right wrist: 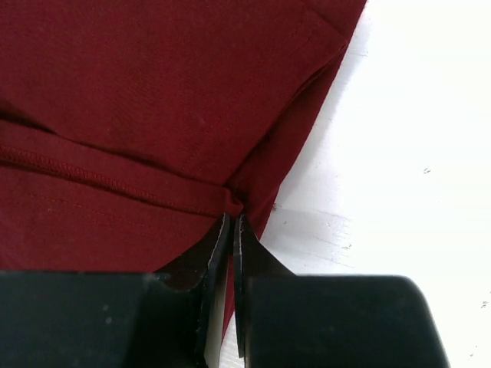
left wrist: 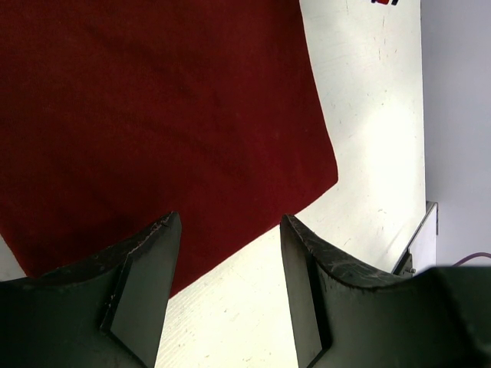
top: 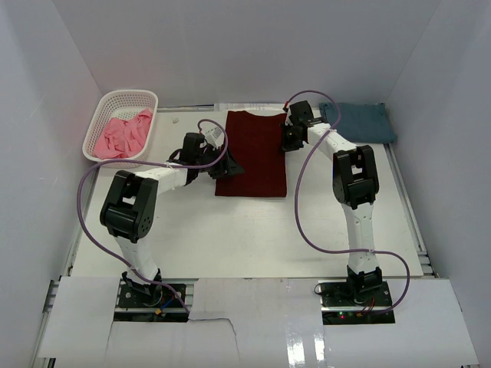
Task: Fold and stack the t-shirts
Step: Fold the folded rectangular tshirt in 1/3 of the way
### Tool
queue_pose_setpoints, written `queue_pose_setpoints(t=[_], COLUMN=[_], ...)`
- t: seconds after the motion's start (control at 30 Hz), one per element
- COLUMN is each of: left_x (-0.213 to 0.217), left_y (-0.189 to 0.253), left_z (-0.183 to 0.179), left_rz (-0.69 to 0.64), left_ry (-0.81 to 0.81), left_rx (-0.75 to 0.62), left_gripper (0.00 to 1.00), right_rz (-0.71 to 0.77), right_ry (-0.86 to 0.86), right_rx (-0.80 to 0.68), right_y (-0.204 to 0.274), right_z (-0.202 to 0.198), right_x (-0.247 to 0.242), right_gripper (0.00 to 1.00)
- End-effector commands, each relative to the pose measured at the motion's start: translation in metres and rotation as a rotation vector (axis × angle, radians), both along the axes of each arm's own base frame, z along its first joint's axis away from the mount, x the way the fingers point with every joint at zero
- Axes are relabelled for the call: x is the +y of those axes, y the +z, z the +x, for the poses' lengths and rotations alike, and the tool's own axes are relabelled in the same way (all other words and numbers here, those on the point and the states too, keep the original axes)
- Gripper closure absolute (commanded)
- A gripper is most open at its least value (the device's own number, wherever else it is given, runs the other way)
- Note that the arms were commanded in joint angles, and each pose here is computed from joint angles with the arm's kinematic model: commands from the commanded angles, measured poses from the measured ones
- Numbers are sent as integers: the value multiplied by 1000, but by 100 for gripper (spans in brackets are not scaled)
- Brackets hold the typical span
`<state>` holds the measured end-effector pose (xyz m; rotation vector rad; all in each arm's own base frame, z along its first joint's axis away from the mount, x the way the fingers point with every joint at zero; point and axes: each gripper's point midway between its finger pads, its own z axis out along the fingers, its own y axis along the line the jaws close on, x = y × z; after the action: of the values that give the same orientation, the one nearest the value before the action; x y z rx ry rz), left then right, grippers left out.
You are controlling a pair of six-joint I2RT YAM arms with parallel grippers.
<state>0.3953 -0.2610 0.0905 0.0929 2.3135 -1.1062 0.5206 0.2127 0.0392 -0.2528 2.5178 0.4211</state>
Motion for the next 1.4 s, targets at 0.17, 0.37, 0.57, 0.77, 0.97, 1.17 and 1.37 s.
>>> queue_pose_setpoints(t=[0.17, 0.37, 0.57, 0.77, 0.97, 1.17, 1.37], left_x=[-3, -3, 1, 5, 7, 17, 41], left_y=[3, 2, -1, 5, 14, 44, 69], left_z=[2, 2, 4, 6, 8, 12, 5], left_rz=[1, -1, 22, 28, 34, 63, 143], left_ry=[-18, -16, 11, 34, 51, 104, 188], left_rx=[-23, -21, -18, -28, -43, -111, -147], left_gripper=[35, 35, 35, 35, 35, 34, 31], right_rz=[13, -4, -27, -48, -59, -56, -31], right_ry=[-8, -18, -38, -62, -89, -108, -126], right_rx=[-74, -80, -78, -83, -61, -123, -94], right_y=[32, 33, 27, 26, 20, 52, 79], right_z=[12, 12, 10, 10, 9, 11, -21], right_x=[1, -4, -11, -19, -24, -28, -32], right_gripper=[92, 92, 92, 90, 65, 60, 56])
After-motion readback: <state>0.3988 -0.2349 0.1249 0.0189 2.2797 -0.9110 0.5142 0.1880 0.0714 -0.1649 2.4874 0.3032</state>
